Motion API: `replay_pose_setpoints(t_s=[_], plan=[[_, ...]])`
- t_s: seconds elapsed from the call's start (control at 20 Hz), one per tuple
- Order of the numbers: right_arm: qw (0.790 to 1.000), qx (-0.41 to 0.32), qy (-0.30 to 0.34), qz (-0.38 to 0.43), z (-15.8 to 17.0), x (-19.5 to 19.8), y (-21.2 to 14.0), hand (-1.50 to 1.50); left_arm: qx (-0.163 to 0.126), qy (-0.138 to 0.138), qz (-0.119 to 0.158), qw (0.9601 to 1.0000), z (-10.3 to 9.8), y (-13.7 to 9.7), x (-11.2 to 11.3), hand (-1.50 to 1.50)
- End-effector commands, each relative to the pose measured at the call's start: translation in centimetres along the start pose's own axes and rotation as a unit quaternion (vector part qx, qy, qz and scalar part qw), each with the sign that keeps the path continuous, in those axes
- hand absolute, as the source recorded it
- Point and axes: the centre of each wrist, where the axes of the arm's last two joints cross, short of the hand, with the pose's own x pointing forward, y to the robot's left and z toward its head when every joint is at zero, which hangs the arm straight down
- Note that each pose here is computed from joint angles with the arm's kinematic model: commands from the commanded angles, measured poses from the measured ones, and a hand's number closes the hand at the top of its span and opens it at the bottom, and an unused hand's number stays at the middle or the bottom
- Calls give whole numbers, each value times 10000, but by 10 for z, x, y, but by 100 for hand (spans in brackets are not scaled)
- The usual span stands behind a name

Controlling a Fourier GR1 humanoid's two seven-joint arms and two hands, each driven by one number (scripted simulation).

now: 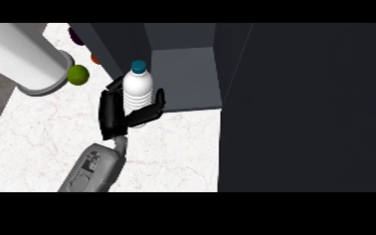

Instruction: Pick up the bottled water, place it into the cabinet and close the cabinet

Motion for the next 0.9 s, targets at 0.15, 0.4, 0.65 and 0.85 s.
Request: replay_pose_setpoints(t_s=[0.15, 0.4, 0.65, 0.85], plan=[[9999, 145, 71, -15, -5, -7, 1, -150, -142, -142, -933, 9954, -60, -20, 17, 150], [9999, 111, 48, -17, -2, -7, 4, -150, 49, -247, -1423, 9895, -63, -15, 9, 150], [10000, 76, 32, -22, -3, 2, 1, -150, 242, -285, -1654, 9855, -67, -16, 10, -150], [9999, 170, 25, 2, -4, 0, 3, -150, 245, -133, -1749, 9842, -58, -7, 0, -150]])
